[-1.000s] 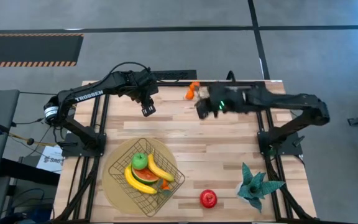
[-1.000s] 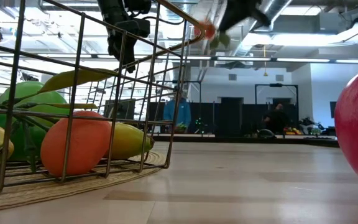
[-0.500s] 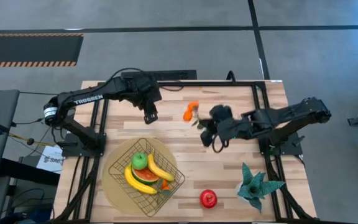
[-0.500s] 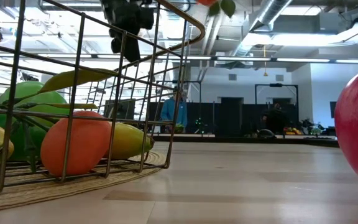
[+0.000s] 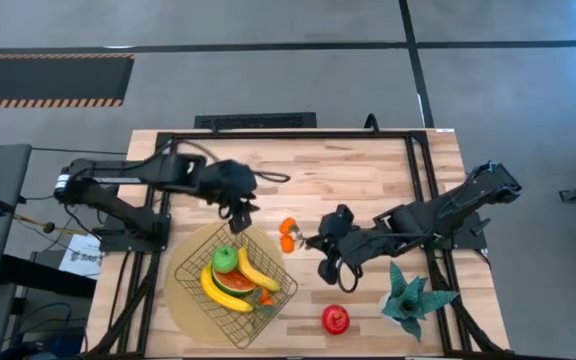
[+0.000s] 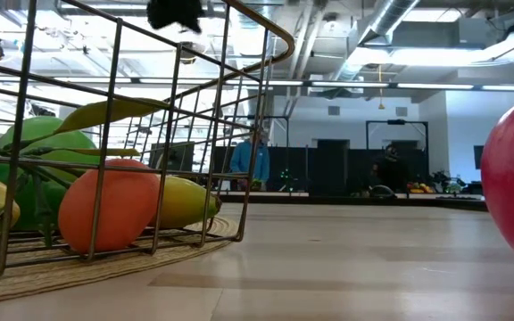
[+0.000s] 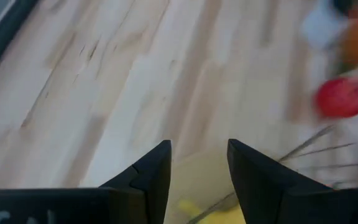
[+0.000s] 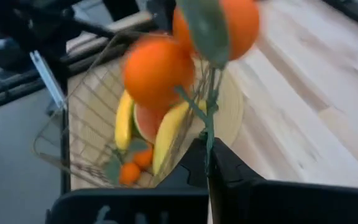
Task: Build produce basket
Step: Put the oranges into the gold wire basket
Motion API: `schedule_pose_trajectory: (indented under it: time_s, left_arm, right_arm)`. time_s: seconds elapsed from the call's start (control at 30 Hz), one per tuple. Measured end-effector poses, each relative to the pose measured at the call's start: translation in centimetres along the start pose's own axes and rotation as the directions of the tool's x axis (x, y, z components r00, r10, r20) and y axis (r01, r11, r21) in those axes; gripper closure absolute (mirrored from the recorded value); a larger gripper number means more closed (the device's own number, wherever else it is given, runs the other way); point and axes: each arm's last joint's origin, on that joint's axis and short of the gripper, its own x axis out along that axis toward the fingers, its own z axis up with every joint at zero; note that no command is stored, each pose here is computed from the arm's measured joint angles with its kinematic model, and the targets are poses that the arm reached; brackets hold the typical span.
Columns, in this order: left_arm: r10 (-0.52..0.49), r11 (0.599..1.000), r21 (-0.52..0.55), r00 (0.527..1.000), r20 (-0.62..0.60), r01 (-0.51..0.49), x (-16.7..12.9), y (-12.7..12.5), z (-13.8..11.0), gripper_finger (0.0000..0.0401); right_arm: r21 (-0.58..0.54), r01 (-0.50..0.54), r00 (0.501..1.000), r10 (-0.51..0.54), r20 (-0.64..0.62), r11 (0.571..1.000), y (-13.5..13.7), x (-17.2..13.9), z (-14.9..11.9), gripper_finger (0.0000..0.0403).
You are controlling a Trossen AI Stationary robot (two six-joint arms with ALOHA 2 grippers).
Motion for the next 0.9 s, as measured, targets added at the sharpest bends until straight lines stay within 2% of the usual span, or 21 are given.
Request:
schedule_pose_trajectory:
  time_s: [0.1, 0.17, 0.3, 0.43, 0.57, 0.77, 0.9]
  left_arm:
    - [-0.094, 0.995, 0.032, 0.99, 0.105, 0.091, -1.3, -2.4, 0.0, 0.0257]
    - [-0.177, 0.983, 0.074, 0.963, 0.202, 0.166, -2.2, -4.2, 0.3, 0.0257]
    - [-0.263, 0.963, 0.145, 0.91, 0.321, 0.227, -3.7, -6.6, 0.2, 0.0257]
    - [-0.324, 0.94, 0.231, 0.874, 0.361, 0.252, -4.5, -8.1, -0.1, 0.0257]
    - [-0.329, 0.928, 0.297, 0.871, 0.366, 0.225, -4.6, -8.6, -0.3, 0.0257]
    - [-0.281, 0.912, 0.392, 0.88, 0.383, 0.12, -4.4, -8.1, 0.0, 0.0257]
    - [-0.135, 0.919, 0.391, 0.889, 0.438, -0.054, -4.2, -7.2, 0.3, 0.0257]
  right_arm:
    - [-0.022, -0.037, 0.999, 0.037, 0.012, 0.999, 0.6, 0.7, 0.2, 0.0403]
    - [-0.048, -0.043, 0.999, 0.044, 0.01, 0.998, 0.9, 0.9, 0.4, 0.0403]
    - [-0.071, -0.062, 0.997, 0.064, 0.03, 0.996, 1.3, 0.7, 1.5, 0.0403]
    - [-0.079, -0.072, 0.995, 0.077, 0.063, 0.994, 1.3, 0.4, 2.5, 0.0403]
    - [-0.069, -0.059, 0.996, 0.063, 0.066, 0.996, 0.7, 0.7, 3.0, 0.0403]
    - [-0.066, -0.027, 0.998, 0.03, 0.049, 0.997, 0.1, 1.6, 3.0, 0.0403]
    - [-0.033, -0.02, 0.998, 0.022, 0.061, 0.999, -0.1, 2.1, 3.3, 0.0403]
